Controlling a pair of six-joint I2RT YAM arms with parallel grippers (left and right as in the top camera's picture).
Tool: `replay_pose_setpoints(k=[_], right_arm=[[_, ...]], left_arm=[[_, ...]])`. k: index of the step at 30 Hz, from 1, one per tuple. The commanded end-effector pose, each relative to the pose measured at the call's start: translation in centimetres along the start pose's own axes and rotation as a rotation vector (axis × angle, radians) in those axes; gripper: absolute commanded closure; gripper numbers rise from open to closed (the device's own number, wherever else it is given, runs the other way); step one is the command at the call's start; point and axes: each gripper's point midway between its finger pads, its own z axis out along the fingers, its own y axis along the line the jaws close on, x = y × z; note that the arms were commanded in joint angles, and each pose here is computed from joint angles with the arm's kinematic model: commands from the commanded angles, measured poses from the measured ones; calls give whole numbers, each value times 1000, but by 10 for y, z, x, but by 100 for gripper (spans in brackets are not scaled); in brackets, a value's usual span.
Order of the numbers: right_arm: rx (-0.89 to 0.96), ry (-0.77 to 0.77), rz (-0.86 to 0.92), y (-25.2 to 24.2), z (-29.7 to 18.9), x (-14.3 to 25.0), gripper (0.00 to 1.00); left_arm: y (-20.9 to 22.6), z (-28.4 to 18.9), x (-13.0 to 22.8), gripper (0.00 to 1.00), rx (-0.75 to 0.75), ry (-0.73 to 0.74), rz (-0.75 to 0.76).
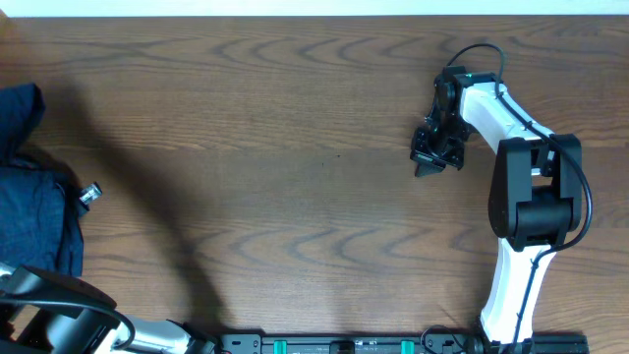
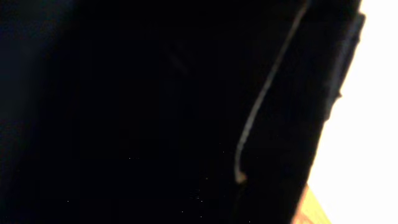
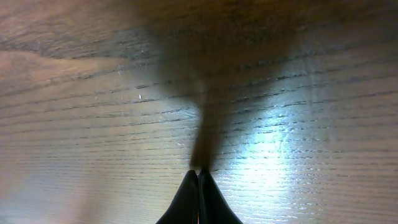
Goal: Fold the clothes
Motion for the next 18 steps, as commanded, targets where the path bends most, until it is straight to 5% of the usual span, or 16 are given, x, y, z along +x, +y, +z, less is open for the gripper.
replay_pose_setpoints(k=[1,10,18], right_arm=[[54,67,23,-8,33,8,99],[53,61,39,-7,34,7,99],[53,63,31,-3,35,9,99]], left_arm=[[9,2,-13,94,-44,-39,9],[47,-2,-20,94,-130,-55,-35],[96,18,12,94,-231,74,-131]])
